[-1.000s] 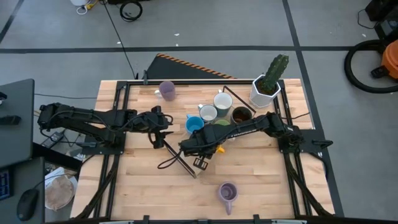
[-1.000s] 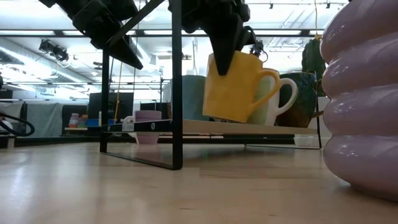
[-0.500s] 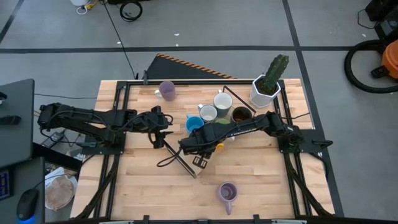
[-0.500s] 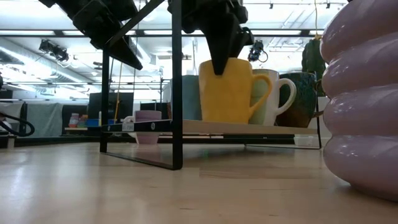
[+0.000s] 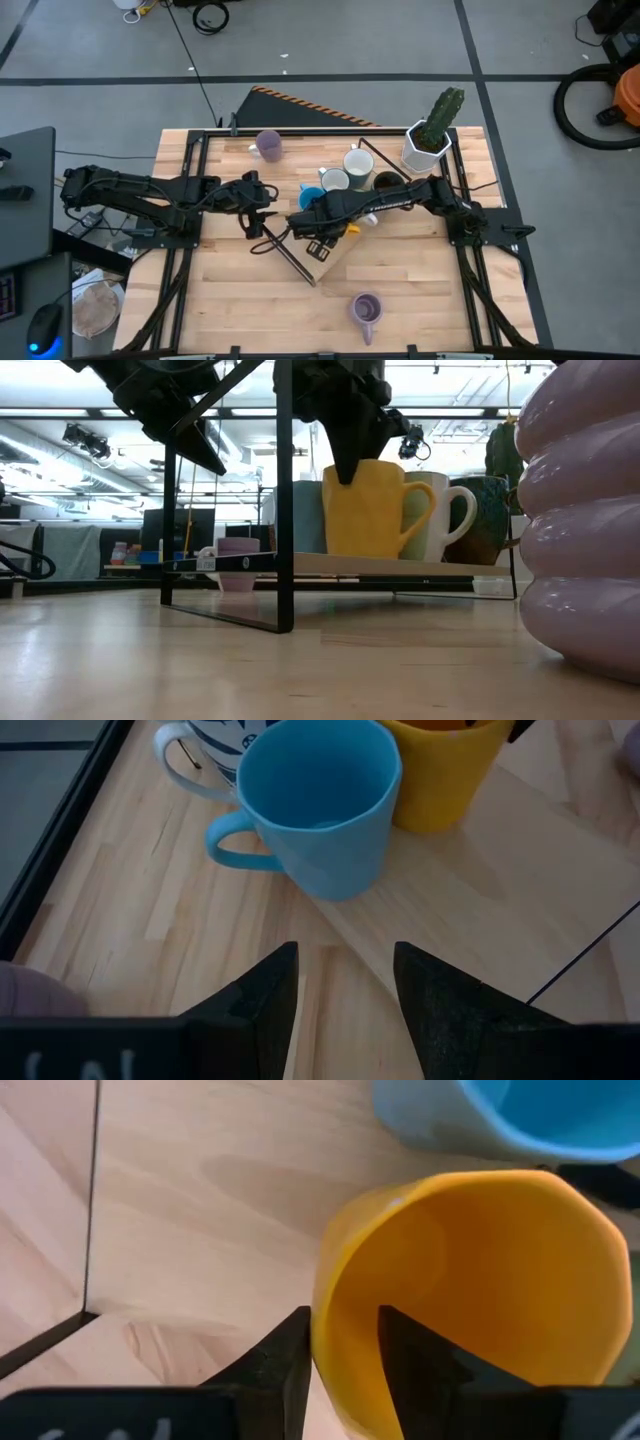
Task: Place coffee mugs
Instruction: Put the yellow mug on the shelf
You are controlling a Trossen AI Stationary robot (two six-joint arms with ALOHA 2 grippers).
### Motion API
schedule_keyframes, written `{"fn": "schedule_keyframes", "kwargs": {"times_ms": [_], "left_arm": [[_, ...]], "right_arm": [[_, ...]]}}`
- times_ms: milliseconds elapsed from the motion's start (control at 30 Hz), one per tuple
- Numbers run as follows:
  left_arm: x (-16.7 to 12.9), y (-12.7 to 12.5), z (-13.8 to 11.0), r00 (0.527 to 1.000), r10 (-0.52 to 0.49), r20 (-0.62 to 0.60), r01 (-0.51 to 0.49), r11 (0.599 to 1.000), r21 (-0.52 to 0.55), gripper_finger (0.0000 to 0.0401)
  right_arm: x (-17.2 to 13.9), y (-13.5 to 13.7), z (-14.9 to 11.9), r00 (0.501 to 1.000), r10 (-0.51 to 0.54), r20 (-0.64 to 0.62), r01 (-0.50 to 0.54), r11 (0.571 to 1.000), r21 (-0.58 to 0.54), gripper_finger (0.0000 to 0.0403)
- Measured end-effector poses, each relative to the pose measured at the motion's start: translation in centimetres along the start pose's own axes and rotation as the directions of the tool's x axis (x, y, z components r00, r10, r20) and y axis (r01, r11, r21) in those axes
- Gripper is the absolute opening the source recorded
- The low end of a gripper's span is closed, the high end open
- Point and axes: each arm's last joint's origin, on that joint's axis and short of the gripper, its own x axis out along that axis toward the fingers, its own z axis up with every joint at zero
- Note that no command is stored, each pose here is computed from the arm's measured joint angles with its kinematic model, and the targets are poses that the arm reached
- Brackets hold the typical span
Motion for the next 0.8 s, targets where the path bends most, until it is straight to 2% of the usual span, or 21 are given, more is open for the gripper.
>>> {"fn": "schedule_keyframes", "kwargs": {"times_ms": [200, 467, 567, 800], "left_arm": [[0.0, 0.0, 0.0, 1.000, 0.000, -0.005, 0.000, 1.000, 0.001, 0.0172], [0.0, 0.0, -0.2, 1.000, 0.001, -0.024, -0.001, 1.000, -0.002, 0.0172], [0.0, 0.0, -0.4, 0.999, 0.001, -0.043, -0.001, 1.000, -0.007, 0.0172], [0.0, 0.0, -0.7, 0.997, 0.001, -0.073, -0.002, 1.000, -0.011, 0.0172]], "right_arm": [[-0.1, -0.1, 0.2, 1.000, 0.029, -0.012, -0.029, 1.000, -0.008, 0.0133], [-3.2, -0.2, -0.2, 0.999, 0.019, 0.033, -0.017, 0.999, -0.049, 0.0155], [-3.7, 0.4, -0.9, 0.998, -0.014, 0.059, 0.020, 0.995, -0.094, 0.0167], [-4.8, 1.9, -3.1, 0.995, -0.012, 0.097, 0.031, 0.978, -0.204, 0.0176]]}}
